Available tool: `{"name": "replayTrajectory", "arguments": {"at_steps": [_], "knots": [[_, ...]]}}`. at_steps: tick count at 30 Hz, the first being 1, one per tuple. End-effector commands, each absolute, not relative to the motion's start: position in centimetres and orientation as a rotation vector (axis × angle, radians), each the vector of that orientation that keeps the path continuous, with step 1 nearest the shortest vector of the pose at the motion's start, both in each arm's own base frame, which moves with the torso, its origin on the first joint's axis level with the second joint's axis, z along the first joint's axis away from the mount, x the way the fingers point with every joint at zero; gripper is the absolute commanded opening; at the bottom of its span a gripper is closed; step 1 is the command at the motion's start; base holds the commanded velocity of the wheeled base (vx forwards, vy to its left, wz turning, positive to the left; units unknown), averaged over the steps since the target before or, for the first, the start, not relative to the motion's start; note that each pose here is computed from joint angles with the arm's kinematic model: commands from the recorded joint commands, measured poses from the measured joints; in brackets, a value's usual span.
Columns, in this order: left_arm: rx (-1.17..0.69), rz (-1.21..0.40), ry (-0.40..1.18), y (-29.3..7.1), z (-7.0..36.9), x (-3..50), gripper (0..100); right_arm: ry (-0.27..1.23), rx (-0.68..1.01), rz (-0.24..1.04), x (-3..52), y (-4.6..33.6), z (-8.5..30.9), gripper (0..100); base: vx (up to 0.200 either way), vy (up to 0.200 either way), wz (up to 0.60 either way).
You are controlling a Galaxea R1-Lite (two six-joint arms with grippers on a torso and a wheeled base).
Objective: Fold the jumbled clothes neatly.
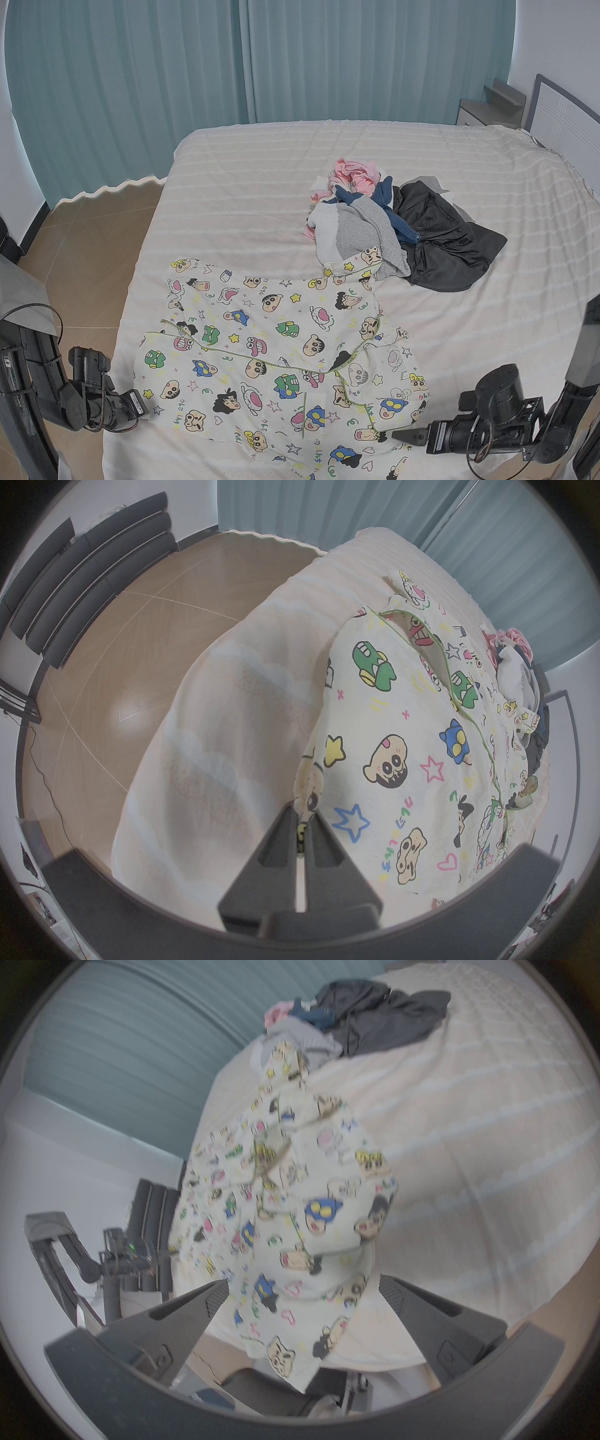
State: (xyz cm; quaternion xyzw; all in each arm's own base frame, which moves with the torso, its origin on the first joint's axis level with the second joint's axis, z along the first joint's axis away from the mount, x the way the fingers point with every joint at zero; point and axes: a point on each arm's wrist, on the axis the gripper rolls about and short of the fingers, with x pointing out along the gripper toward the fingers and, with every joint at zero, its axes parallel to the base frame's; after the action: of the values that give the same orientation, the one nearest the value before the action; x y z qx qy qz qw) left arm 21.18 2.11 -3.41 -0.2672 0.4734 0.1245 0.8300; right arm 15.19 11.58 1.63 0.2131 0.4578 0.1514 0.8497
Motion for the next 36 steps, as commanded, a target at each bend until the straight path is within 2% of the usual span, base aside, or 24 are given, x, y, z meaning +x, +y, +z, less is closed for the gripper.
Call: {"name": "replayTrajectory", "arguments": {"at_steps": [1, 12, 18, 19, 22, 36], "knots": [[-0.564, 0.26, 0.991, 1.9, -2.9, 19.6, 0, 1.163, 0.321, 0.279, 13.9, 12.3, -2.3, 100, 0.0, 0.0, 0.0], [-0.57, 0.252, 0.975, 1.9, -2.9, 19.3, 0, 1.18, 0.259, 0.33, 13.3, 13.6, -3.9, 100, 0.0, 0.0, 0.0], [-0.571, 0.249, 0.974, 1.9, -2.9, 19.2, 0, 1.156, 0.212, 0.317, 13.0, 13.9, -4.1, 100, 0.0, 0.0, 0.0], [-0.572, 0.251, 0.978, 1.9, -2.9, 19.1, 0, 1.125, 0.194, 0.373, 12.8, 14.6, -4.0, 100, 0.0, 0.0, 0.0], [-0.572, 0.251, 0.978, 1.9, -2.9, 19.1, 0, 1.082, 0.201, 0.412, 13.0, 15.1, -3.9, 100, 0.0, 0.0, 0.0], [-0.573, 0.252, 0.975, 1.9, -2.8, 19.1, 0, 1.074, 0.161, 0.419, 13.4, 14.9, -4.4, 100, 0.0, 0.0, 0.0]]}}
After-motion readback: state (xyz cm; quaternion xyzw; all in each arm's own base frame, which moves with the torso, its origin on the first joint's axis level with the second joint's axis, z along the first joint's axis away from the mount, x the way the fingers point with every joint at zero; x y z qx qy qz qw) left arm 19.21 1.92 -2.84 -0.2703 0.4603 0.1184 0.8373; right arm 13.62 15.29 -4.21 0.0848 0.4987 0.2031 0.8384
